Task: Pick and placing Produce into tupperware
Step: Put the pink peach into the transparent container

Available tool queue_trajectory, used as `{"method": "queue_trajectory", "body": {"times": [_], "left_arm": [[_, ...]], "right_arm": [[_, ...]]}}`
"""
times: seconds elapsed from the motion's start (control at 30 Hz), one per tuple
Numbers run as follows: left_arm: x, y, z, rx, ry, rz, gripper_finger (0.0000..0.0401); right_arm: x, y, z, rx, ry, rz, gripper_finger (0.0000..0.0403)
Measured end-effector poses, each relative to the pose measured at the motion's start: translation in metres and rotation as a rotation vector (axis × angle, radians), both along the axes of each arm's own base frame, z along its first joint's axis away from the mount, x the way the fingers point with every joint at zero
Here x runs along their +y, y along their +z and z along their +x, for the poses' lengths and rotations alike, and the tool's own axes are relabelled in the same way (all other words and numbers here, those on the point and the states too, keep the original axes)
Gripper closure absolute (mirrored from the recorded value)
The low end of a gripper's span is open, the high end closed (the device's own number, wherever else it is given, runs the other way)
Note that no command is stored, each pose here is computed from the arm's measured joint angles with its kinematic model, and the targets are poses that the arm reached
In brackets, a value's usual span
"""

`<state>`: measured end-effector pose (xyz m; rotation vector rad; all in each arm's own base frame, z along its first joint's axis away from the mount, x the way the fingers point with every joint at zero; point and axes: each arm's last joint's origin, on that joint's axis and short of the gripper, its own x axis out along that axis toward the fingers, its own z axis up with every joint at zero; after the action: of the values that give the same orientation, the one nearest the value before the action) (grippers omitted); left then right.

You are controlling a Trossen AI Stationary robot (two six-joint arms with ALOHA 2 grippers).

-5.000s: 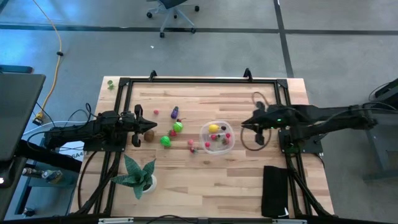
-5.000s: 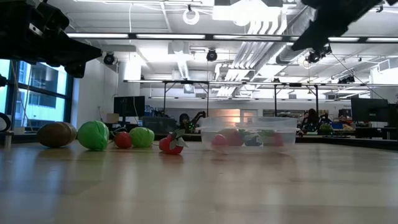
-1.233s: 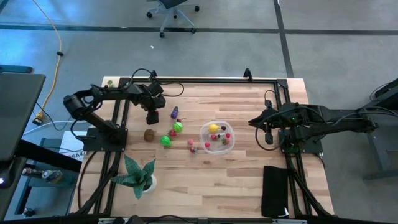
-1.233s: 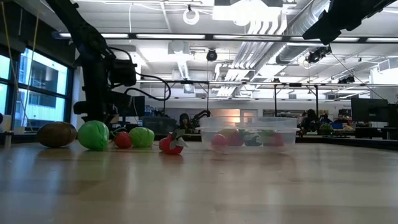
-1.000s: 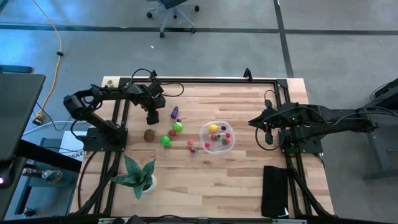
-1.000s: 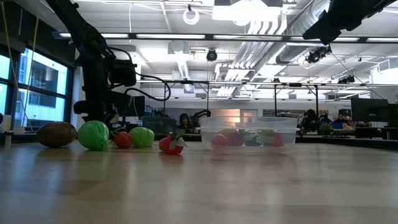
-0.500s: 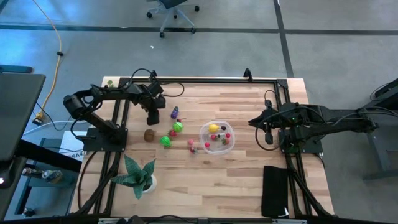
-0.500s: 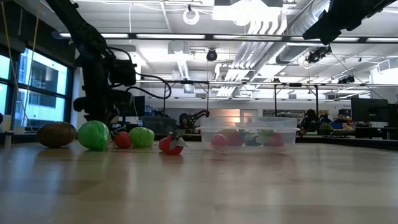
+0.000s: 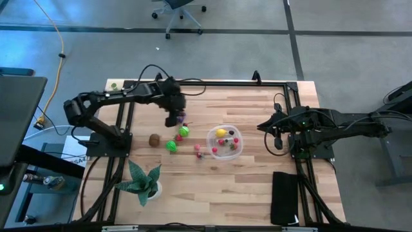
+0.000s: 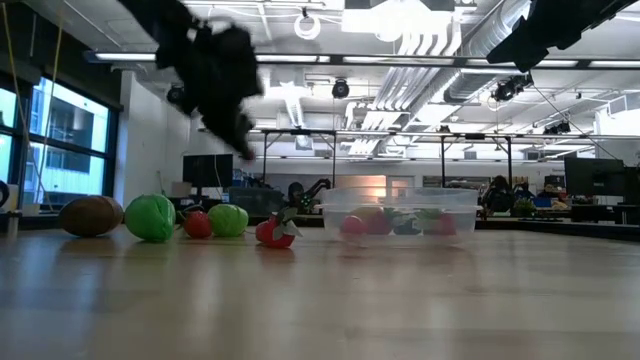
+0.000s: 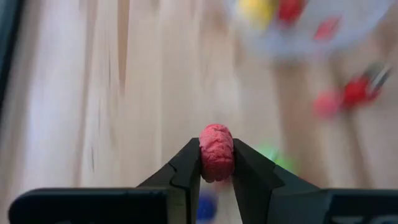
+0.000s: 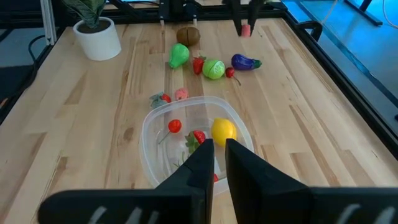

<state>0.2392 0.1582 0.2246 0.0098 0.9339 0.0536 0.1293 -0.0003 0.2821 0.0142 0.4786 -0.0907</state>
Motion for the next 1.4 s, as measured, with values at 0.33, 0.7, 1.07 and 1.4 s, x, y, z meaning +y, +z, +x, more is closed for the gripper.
{"method": "queue_trajectory", "body": {"times": [0.33,0.7,1.07,1.4], "left_arm": [[-0.045,0.045,0.097,-0.167,-0.252,0.078,0.0332],[-0.057,-0.021,0.157,0.046,-0.38,0.025,0.0332],[-0.062,-0.054,0.167,0.156,-0.366,0.073,0.0332],[-0.064,-0.061,0.168,0.175,-0.373,0.062,0.0332]], "right_arm": [[0.0,0.0,0.0,0.0,0.0,0.0,0.0373],[0.0,0.0,0.0,0.001,0.0,0.0,0.0373],[0.0,0.0,0.0,0.003,-0.001,0.0,0.0373],[0.0,0.0,0.0,0.003,0.0,0.0,0.0373]]}}
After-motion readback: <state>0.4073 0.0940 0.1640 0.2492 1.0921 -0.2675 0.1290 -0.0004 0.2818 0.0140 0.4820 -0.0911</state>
